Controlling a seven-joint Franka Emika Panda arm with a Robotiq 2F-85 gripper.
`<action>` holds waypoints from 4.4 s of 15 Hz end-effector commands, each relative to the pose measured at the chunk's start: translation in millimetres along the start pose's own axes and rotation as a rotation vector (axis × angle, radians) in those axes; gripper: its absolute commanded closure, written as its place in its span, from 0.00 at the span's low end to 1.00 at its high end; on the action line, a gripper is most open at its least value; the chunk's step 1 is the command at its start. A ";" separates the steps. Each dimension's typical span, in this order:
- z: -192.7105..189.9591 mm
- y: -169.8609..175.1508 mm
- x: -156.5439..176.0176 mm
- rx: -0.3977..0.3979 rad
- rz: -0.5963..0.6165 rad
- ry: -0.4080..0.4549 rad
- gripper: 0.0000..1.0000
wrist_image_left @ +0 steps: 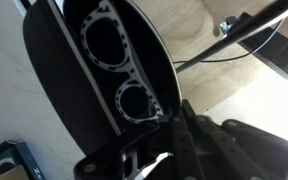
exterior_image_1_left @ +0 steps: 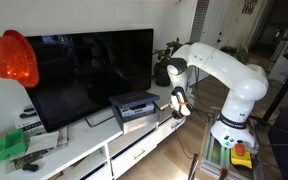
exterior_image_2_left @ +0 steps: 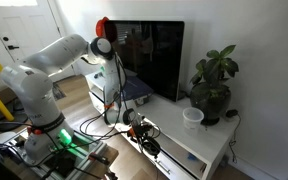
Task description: Pick up the glasses pouch and put it in the far right shelf of the television stand
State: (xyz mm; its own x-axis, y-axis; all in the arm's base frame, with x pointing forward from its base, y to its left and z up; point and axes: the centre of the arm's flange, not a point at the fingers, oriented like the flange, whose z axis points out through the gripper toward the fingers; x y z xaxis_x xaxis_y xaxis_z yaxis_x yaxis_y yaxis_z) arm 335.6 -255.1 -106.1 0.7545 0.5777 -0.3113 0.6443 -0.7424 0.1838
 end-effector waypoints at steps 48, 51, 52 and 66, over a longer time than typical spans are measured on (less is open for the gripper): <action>79.4 64.3 56.9 -0.237 -0.141 0.419 0.99; 82.2 63.3 59.9 -0.236 -0.158 0.412 0.99; 83.3 63.0 60.1 -0.234 -0.164 0.410 0.99; 74.9 58.6 50.8 -0.163 -0.192 0.410 0.01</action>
State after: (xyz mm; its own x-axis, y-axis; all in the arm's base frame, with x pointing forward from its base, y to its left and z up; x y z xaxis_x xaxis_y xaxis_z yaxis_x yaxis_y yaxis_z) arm 397.1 -296.0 -166.5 0.5869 0.8095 0.0156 0.7535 -0.5531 0.3555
